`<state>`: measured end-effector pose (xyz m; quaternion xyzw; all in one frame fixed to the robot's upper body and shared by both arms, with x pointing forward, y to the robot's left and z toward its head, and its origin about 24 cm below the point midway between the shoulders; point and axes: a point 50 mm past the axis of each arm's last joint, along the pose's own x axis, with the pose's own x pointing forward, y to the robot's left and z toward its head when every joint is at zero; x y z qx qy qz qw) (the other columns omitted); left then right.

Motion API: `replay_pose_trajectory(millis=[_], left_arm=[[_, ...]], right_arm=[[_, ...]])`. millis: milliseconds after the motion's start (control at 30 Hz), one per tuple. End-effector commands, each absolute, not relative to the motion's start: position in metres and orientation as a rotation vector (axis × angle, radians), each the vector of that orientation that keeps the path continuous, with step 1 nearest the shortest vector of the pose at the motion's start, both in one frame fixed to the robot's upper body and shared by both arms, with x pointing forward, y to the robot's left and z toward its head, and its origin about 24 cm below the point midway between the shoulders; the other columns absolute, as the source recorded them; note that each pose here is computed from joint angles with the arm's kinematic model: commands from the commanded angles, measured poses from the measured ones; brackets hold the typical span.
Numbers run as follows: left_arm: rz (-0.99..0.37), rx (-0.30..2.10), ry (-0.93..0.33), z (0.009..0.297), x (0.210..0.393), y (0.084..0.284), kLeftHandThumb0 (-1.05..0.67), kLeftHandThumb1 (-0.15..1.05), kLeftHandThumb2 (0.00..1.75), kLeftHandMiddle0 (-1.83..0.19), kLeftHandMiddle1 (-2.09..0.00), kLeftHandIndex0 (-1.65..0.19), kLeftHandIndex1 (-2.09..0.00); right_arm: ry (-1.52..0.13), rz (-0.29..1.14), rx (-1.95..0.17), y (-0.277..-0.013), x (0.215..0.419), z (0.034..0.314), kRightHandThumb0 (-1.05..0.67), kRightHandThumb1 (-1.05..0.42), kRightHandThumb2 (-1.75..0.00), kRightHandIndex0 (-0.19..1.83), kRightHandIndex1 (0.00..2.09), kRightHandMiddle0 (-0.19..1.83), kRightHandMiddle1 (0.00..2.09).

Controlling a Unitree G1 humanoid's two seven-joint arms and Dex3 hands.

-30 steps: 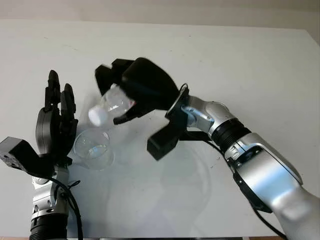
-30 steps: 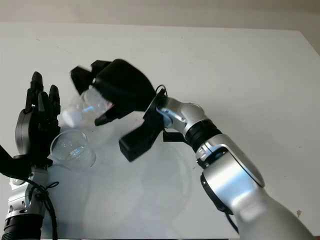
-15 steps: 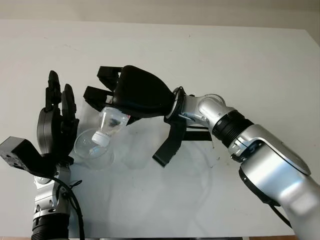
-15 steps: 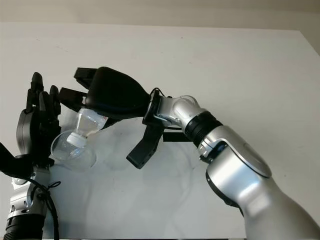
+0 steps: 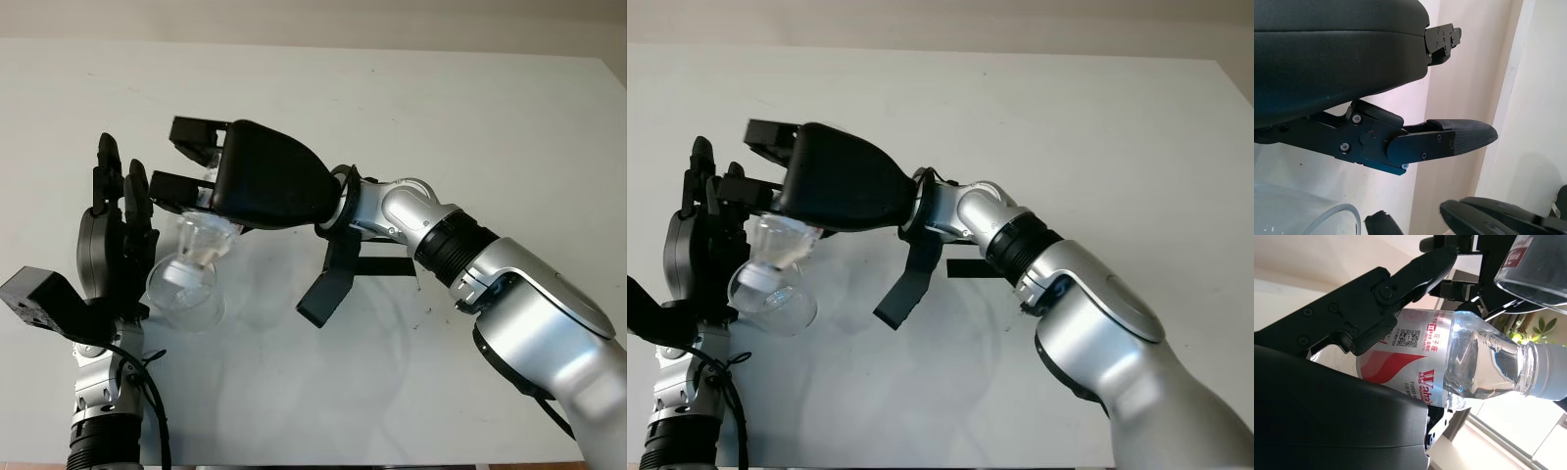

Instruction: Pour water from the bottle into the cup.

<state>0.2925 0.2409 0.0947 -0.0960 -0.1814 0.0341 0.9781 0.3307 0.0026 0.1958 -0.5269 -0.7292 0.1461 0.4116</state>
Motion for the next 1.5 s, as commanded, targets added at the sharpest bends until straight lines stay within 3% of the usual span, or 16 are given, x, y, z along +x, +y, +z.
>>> replay_pose_trajectory(millis=[0, 367, 567, 667, 733, 800, 867, 933, 1000, 1200, 1467], left_arm=[[0.075, -0.207, -0.344, 0.085, 0.290, 0.239, -0.76, 1.05, 0.49, 0.16, -0.05, 0.15, -0.05], [0.079, -0.211, -0.341, 0.083, 0.288, 0.242, -0.77, 1.05, 0.50, 0.16, -0.05, 0.16, -0.05], [0.081, -0.204, -0.339, 0.082, 0.287, 0.244, -0.76, 1.05, 0.50, 0.16, -0.05, 0.16, -0.05], [0.084, -0.191, -0.332, 0.082, 0.288, 0.245, -0.77, 1.05, 0.51, 0.16, -0.05, 0.17, -0.05], [0.082, -0.193, -0.333, 0.082, 0.287, 0.246, -0.77, 1.05, 0.51, 0.16, -0.05, 0.17, -0.04], [0.084, -0.193, -0.333, 0.082, 0.287, 0.247, -0.77, 1.05, 0.51, 0.16, -0.05, 0.17, -0.05], [0.084, -0.192, -0.331, 0.082, 0.287, 0.247, -0.77, 1.05, 0.50, 0.16, -0.06, 0.17, -0.05], [0.080, -0.197, -0.332, 0.082, 0.286, 0.248, -0.76, 1.05, 0.51, 0.16, -0.05, 0.17, -0.04], [0.076, -0.202, -0.333, 0.081, 0.286, 0.248, -0.75, 1.05, 0.52, 0.17, -0.05, 0.18, -0.04], [0.072, -0.199, -0.324, 0.079, 0.284, 0.250, -0.76, 1.05, 0.52, 0.19, -0.04, 0.19, -0.03], [0.063, -0.187, -0.316, 0.077, 0.280, 0.256, -0.75, 1.05, 0.58, 0.19, -0.03, 0.19, 0.00]], right_arm=[[-1.884, 0.345, -1.313, 0.007, 0.328, 0.202, -0.49, -1.03, -0.05, 1.20, 2.09, 0.50, 1.39], [-1.911, 0.304, -1.304, 0.013, 0.327, 0.201, -0.50, -1.05, -0.10, 1.29, 2.09, 0.59, 1.76], [-1.889, 0.308, -1.326, 0.013, 0.330, 0.199, -0.49, -1.04, -0.07, 1.23, 2.09, 0.51, 1.64], [-1.860, 0.289, -1.334, 0.011, 0.333, 0.200, -0.49, -1.04, -0.06, 1.28, 2.09, 0.61, 1.74], [-1.812, 0.272, -1.314, 0.006, 0.337, 0.202, -0.49, -1.02, -0.05, 1.27, 2.09, 0.52, 1.70], [-1.685, 0.214, -1.229, -0.006, 0.345, 0.209, -0.49, -1.03, -0.06, 1.27, 2.09, 0.54, 1.74], [-1.530, 0.194, -1.122, -0.019, 0.352, 0.216, -0.47, -1.04, -0.10, 1.24, 2.09, 0.60, 1.96], [-1.374, 0.187, -0.985, -0.032, 0.358, 0.220, -0.45, -1.05, -0.16, 1.25, 2.09, 0.93, 2.07], [-1.180, 0.237, -0.825, -0.045, 0.363, 0.219, -0.45, -1.05, -0.22, 1.26, 2.09, 1.07, 2.09], [-0.666, 0.392, -0.475, -0.074, 0.376, 0.175, -0.40, -1.05, -0.33, 1.08, 2.09, 0.82, 2.09], [-0.319, 0.418, -0.198, -0.112, 0.368, 0.123, -0.46, -1.05, -0.34, 1.08, 2.09, 0.82, 2.09]])
